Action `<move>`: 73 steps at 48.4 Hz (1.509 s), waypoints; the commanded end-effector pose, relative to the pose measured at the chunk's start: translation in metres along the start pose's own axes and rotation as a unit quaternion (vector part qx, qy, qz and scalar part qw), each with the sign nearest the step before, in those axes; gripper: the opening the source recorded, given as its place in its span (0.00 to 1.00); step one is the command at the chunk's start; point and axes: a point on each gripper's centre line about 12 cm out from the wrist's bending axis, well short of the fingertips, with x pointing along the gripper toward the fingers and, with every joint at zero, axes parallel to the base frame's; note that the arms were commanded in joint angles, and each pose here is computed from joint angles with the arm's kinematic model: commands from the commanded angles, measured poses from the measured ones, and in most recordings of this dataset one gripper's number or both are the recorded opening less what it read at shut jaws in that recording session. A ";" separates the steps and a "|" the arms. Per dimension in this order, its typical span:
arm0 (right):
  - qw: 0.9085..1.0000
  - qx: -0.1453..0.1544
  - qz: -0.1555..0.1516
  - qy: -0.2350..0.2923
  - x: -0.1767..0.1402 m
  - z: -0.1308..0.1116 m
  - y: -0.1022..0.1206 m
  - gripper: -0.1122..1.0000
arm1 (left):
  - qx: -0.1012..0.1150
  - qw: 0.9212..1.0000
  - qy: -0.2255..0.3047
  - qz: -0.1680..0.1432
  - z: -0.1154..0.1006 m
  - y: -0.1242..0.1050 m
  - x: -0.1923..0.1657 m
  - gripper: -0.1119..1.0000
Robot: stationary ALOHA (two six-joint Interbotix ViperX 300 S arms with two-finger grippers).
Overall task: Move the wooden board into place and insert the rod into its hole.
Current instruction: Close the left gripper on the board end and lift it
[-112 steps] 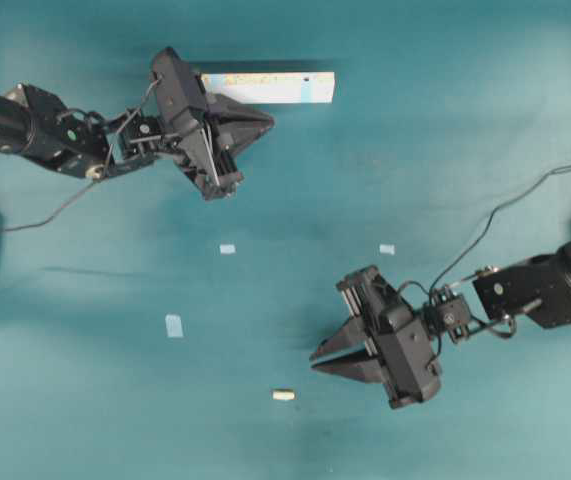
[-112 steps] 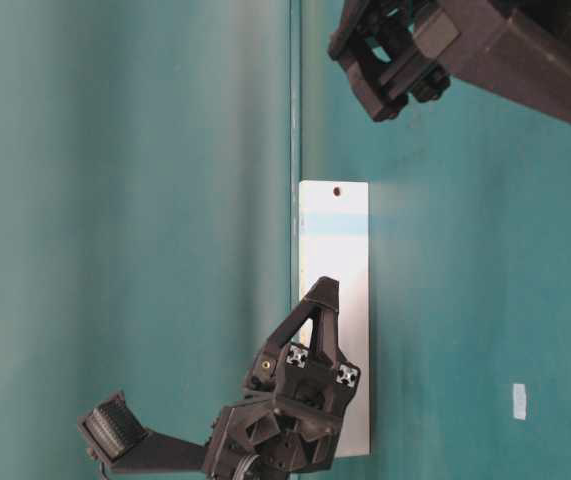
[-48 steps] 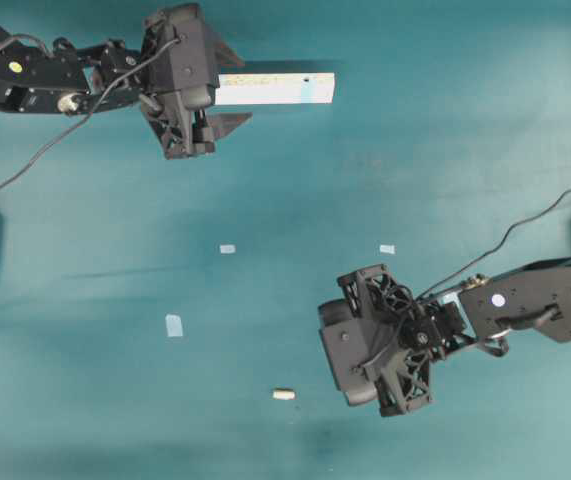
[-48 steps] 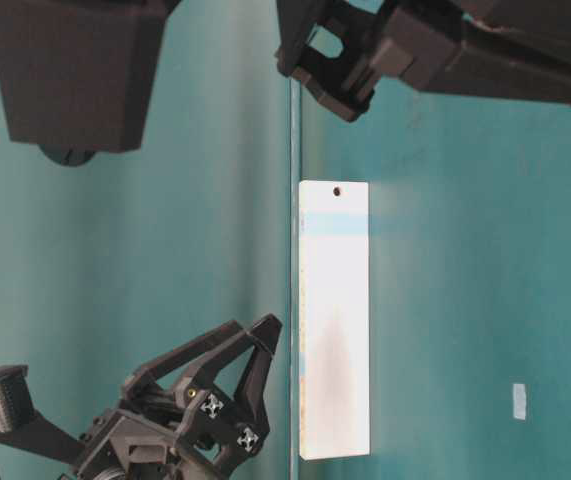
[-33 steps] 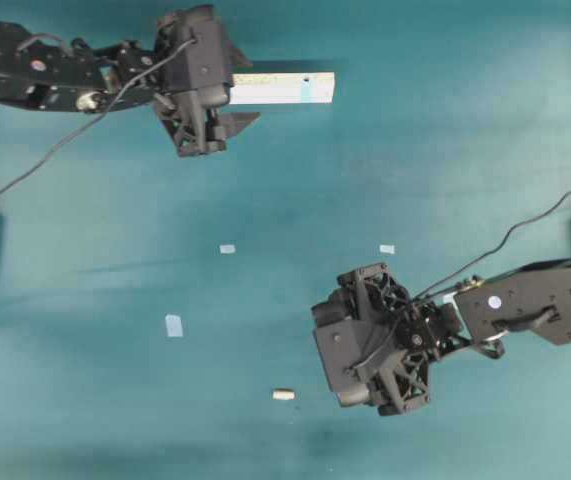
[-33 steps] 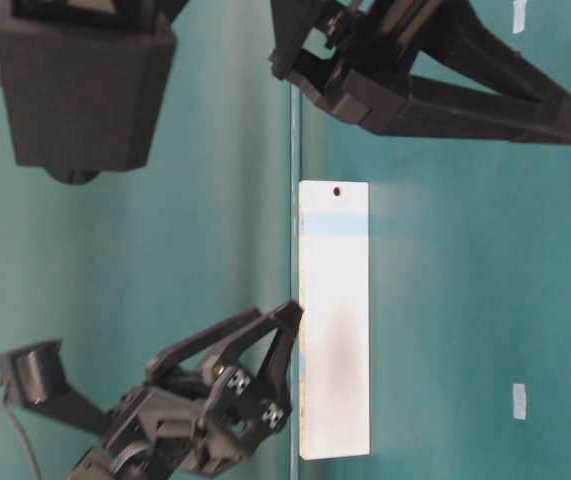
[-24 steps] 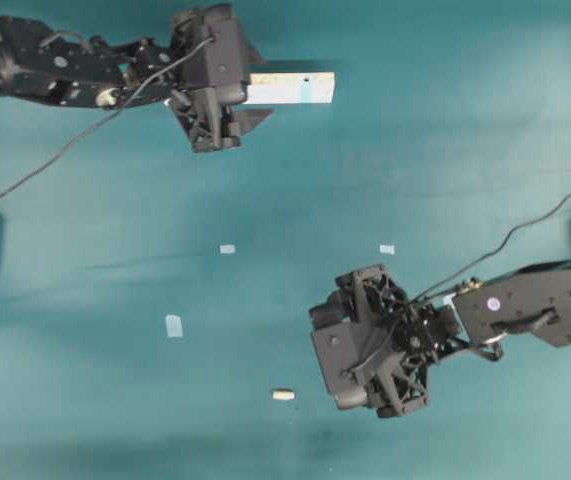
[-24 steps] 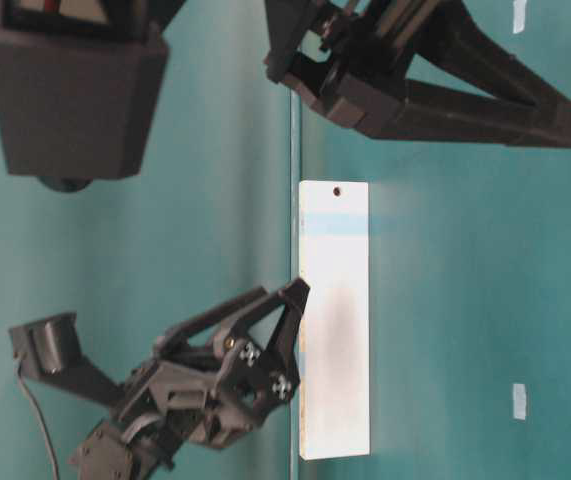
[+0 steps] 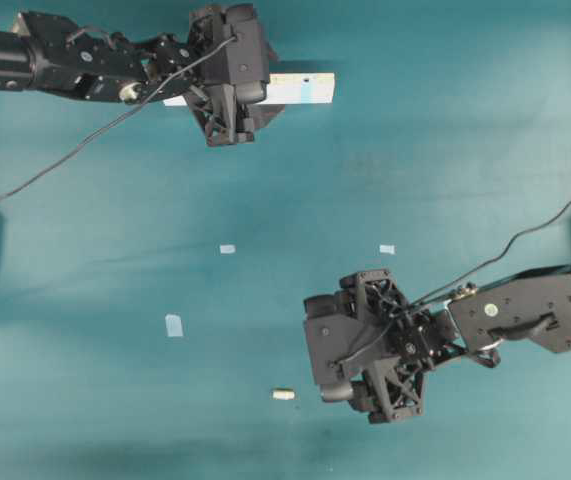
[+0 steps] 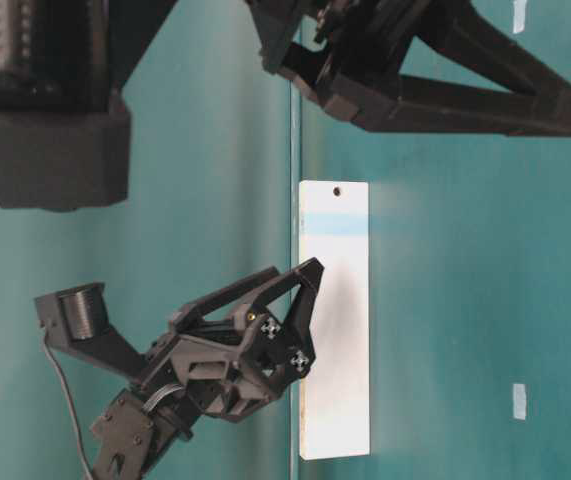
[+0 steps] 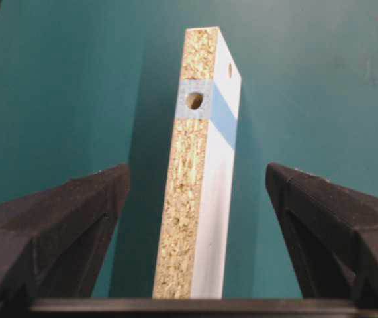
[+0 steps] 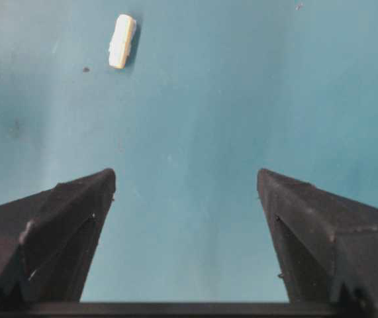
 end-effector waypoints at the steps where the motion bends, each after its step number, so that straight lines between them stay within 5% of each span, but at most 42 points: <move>1: 1.000 0.001 0.008 -0.015 -0.005 0.009 0.006 0.95 | -0.001 1.000 -0.017 0.010 0.012 0.007 -0.001 0.92; 39: 0.999 -0.007 0.021 -0.025 -0.002 0.021 0.024 0.95 | -0.014 0.999 0.033 0.010 -0.034 0.011 -0.007 0.92; 59: 1.000 -0.007 0.021 -0.023 0.001 0.020 0.024 0.95 | -0.014 0.999 0.039 0.008 -0.039 0.009 -0.007 0.90; 64: 1.000 -0.007 0.021 -0.023 0.001 0.020 0.024 0.95 | -0.014 0.999 0.040 0.007 -0.040 0.009 -0.007 0.79; 73: 0.999 -0.007 0.021 -0.026 0.000 0.023 0.024 0.95 | 0.005 0.999 0.041 0.006 -0.041 0.008 -0.010 0.34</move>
